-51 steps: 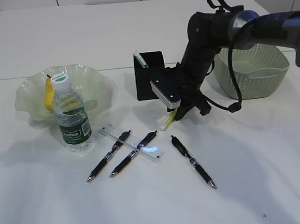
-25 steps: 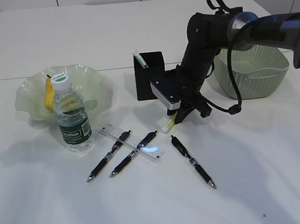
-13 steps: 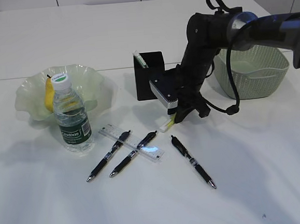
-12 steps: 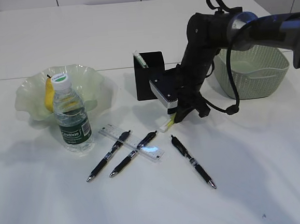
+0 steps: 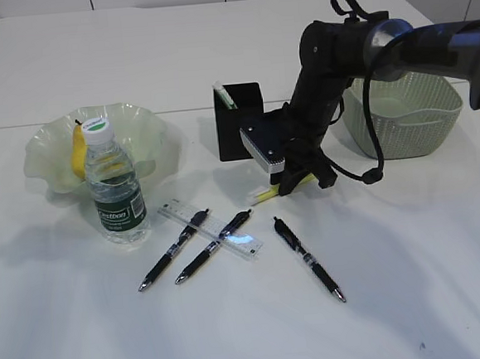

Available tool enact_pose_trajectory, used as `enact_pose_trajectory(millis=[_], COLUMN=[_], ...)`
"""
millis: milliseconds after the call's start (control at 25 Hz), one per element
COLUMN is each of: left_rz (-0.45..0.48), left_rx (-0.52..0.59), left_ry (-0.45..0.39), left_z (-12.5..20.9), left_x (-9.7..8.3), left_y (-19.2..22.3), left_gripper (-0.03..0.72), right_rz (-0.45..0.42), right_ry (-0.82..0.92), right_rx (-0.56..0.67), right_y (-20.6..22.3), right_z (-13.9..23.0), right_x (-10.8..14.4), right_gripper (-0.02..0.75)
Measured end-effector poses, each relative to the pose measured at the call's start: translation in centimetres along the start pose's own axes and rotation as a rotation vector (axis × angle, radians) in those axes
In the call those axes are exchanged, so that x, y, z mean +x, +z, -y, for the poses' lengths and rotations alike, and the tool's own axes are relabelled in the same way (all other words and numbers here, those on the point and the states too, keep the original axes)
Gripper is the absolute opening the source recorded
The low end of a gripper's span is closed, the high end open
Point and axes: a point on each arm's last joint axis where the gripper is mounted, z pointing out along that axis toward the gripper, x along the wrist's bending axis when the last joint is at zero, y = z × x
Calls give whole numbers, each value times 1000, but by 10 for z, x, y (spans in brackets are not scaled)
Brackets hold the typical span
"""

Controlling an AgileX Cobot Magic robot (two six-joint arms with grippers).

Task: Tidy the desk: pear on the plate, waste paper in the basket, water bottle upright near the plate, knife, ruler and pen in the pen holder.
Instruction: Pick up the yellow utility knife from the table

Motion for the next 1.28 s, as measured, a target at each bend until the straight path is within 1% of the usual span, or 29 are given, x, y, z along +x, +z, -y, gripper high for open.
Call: enact_pose_trajectory(millis=[280,720,1040,1280], left_rz=[0,0,0,0], left_rx=[0,0,0,0], left_ry=[0,0,0,0], left_z=[0,0,0,0], left_x=[0,0,0,0], left_y=[0,0,0,0], left_gripper=[500,500,500,500], right_rz=[-16,-30,-32,-32], right_ry=[0,-6,-4,30], right_rx=[-4,-8,-8,-8], right_y=[0,0,0,0], right_z=[0,-1,-1,-1], right_x=[1,3,3,3], right_gripper=[146,188,190,188])
